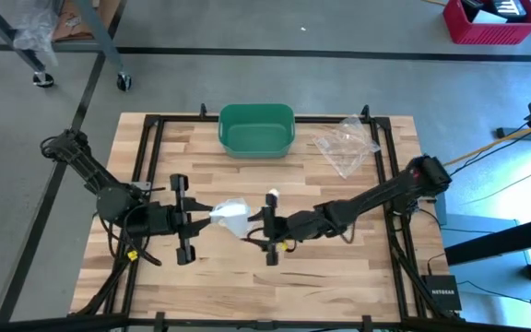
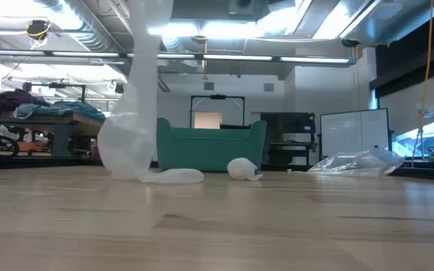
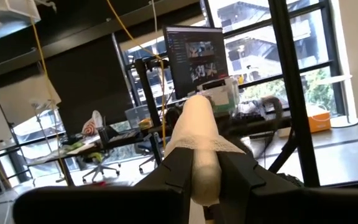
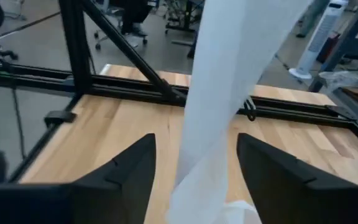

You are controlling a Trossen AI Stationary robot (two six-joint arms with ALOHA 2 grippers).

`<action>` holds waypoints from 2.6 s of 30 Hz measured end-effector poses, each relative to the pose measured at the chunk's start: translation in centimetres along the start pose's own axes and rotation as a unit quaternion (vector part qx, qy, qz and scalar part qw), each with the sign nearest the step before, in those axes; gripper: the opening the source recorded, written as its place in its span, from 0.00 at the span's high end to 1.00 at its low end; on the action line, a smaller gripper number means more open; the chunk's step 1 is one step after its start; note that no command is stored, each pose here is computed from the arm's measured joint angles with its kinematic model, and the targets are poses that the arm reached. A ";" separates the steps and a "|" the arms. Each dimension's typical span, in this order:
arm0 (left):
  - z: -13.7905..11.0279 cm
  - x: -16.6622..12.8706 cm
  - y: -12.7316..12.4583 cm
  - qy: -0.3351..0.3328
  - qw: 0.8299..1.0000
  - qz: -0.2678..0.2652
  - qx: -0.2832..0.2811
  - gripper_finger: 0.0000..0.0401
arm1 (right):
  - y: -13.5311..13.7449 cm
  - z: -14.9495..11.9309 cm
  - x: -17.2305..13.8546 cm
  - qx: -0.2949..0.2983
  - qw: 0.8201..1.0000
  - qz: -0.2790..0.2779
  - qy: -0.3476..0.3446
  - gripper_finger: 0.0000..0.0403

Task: Roll bandage
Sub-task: Roll the bottom white bandage

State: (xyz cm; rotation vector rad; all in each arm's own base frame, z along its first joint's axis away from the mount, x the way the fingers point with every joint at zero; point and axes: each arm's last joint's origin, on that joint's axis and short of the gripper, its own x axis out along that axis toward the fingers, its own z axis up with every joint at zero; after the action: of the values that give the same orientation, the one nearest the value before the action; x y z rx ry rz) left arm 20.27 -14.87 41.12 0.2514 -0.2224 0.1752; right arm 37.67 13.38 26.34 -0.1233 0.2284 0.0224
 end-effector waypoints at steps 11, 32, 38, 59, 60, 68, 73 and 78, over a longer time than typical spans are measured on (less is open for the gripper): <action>0.0 0.0 0.0 0.000 1.000 0.000 0.016 0.89 | 0.7 -2.0 3.0 -0.002 0.997 -0.037 -0.073 0.45; 0.7 -1.0 1.4 0.005 1.000 -0.006 -0.027 0.89 | 2.3 0.0 -0.1 -0.032 0.998 0.049 -0.034 0.99; 0.6 -0.9 2.0 0.016 1.000 0.011 0.014 0.92 | 4.6 1.3 -2.6 -0.041 0.994 0.097 -0.038 0.99; -3.9 1.9 2.0 0.153 0.975 0.109 0.118 0.93 | 10.4 8.8 -7.9 -0.087 0.990 0.103 -0.047 0.99; -4.3 2.2 1.7 0.160 0.973 0.108 0.124 0.93 | 10.3 9.3 -8.0 -0.087 0.990 0.103 -0.047 0.99; -7.6 3.2 -1.7 0.206 0.962 0.075 0.163 0.93 | 9.2 14.4 -9.6 -0.089 0.989 0.082 -0.083 0.98; -9.1 3.4 -4.0 0.216 0.957 0.032 0.191 0.93 | 7.1 17.5 -10.3 -0.077 0.990 0.067 -0.094 0.98; -10.3 3.1 -6.1 0.220 0.951 -0.008 0.215 0.93 | 3.5 20.1 -10.1 -0.058 0.992 0.025 -0.108 0.98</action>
State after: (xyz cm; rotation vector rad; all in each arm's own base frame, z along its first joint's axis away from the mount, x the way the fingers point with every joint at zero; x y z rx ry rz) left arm 26.42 -17.53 30.78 0.6377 0.2683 0.2577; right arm 32.21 19.27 47.65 -0.2299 0.0130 0.0977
